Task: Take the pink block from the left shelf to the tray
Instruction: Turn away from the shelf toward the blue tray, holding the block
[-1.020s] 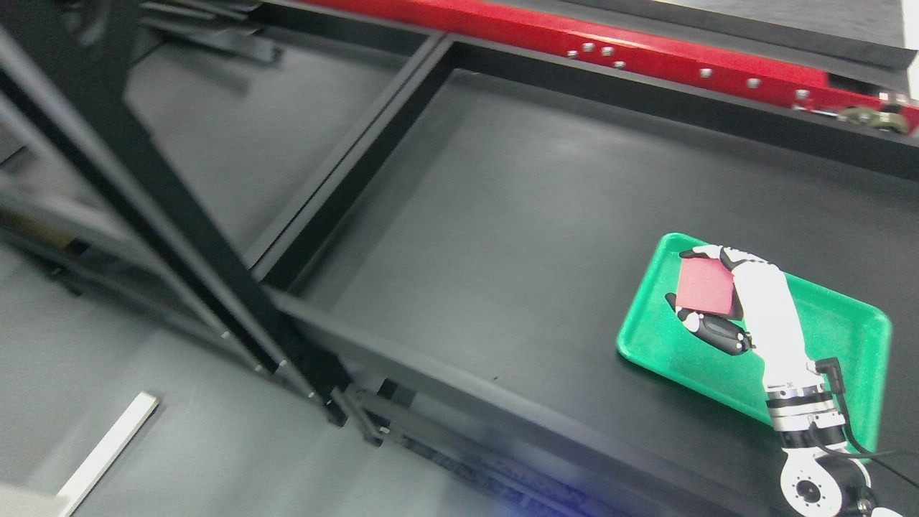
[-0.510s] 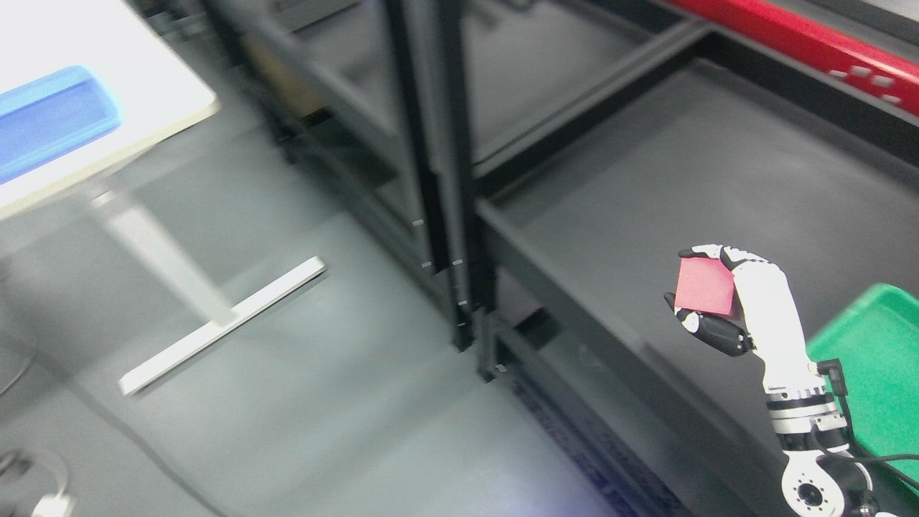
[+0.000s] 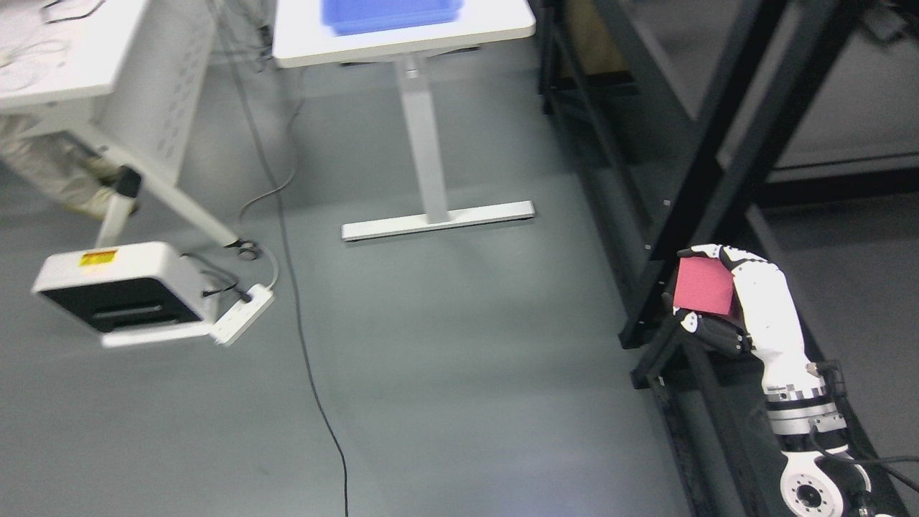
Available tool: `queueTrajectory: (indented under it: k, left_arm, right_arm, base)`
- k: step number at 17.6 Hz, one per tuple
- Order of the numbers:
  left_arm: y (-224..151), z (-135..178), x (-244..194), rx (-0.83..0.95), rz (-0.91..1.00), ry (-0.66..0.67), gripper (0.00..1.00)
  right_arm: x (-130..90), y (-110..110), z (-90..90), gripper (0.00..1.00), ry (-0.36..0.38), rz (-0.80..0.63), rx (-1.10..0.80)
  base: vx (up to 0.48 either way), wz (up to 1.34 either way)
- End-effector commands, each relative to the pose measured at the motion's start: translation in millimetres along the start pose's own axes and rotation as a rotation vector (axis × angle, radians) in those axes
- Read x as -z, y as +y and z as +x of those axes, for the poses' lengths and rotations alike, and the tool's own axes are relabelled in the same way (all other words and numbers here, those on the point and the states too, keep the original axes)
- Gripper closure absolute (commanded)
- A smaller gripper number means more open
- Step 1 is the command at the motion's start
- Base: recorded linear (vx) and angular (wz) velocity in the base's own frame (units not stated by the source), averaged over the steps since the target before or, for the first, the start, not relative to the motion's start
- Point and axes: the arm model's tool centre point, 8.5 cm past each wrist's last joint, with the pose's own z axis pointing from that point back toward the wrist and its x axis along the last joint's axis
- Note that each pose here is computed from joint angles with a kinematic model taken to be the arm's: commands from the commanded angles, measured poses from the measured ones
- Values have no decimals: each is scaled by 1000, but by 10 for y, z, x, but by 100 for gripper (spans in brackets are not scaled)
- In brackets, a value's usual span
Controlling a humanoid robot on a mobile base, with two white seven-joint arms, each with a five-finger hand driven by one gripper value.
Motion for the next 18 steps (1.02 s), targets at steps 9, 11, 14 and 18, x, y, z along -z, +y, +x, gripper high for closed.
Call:
queueTrajectory:
  k: [9, 11, 14, 18]
  left_arm:
    - [107, 217, 9, 7, 16, -42, 0]
    - [107, 217, 9, 7, 16, -42, 0]
    - [107, 217, 9, 7, 16, -42, 0]
    - [107, 227, 10, 7, 16, -44, 0]
  right_arm:
    - [24, -8, 29, 92, -7, -6, 3]
    - [24, -8, 29, 92, -7, -6, 3]
    - [24, -8, 29, 92, -7, -6, 3]
    - [30, -11, 30, 91, -8, -7, 2]
  base:
    - [-20, 554]
    - [102, 96]
    - [159, 199]
    - [268, 82]
